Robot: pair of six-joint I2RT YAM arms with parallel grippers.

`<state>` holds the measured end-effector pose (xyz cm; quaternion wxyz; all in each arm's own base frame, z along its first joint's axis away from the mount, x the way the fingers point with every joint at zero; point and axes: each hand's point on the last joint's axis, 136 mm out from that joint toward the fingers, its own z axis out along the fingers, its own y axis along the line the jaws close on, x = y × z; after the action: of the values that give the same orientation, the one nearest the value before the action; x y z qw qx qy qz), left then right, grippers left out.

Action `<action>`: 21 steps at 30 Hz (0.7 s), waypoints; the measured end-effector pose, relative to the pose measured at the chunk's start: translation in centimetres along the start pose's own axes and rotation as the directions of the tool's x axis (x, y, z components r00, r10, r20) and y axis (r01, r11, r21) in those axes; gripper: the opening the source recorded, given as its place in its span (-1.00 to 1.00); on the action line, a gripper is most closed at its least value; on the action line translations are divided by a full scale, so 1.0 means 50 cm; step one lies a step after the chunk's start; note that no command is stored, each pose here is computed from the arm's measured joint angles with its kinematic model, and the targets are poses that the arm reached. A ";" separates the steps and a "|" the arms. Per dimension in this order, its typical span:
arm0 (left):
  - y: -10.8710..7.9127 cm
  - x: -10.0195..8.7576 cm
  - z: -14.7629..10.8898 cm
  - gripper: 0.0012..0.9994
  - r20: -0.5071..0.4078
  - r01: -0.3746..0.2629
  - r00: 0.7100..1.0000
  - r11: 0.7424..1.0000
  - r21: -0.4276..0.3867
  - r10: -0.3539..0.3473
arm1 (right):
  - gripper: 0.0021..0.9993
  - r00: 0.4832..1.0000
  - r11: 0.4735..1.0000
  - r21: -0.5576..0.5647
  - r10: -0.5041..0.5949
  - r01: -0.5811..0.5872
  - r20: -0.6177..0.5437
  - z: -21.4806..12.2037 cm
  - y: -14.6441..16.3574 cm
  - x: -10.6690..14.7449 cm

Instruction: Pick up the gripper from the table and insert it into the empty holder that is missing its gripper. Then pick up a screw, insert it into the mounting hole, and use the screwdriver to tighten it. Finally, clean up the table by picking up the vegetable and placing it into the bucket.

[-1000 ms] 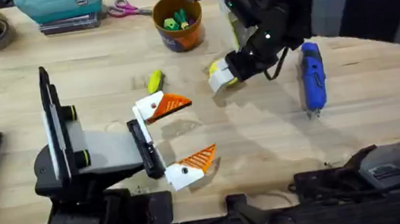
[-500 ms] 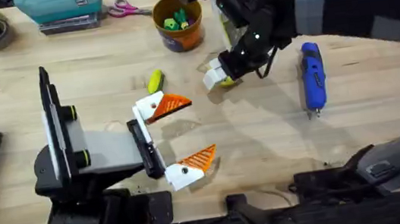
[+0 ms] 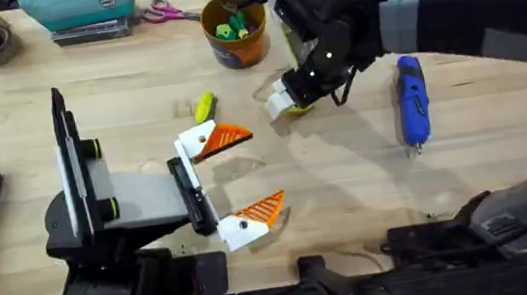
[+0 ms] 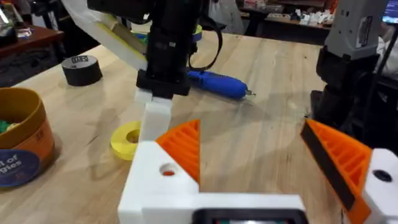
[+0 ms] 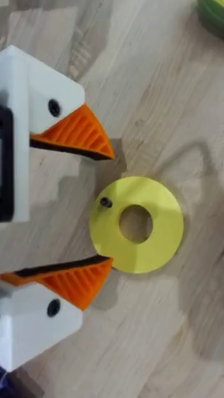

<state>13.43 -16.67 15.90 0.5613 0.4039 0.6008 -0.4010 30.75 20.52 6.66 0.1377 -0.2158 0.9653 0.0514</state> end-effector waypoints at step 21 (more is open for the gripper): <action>0.000 0.000 0.000 0.97 0.000 -0.001 1.000 1.000 0.000 0.001 | 0.24 1.000 1.000 0.001 -0.003 0.003 -0.012 0.008 0.002 0.004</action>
<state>13.44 -16.66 15.91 0.5615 0.4040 0.6007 -0.4007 30.65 20.59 6.21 0.1319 -0.2175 0.9658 0.0492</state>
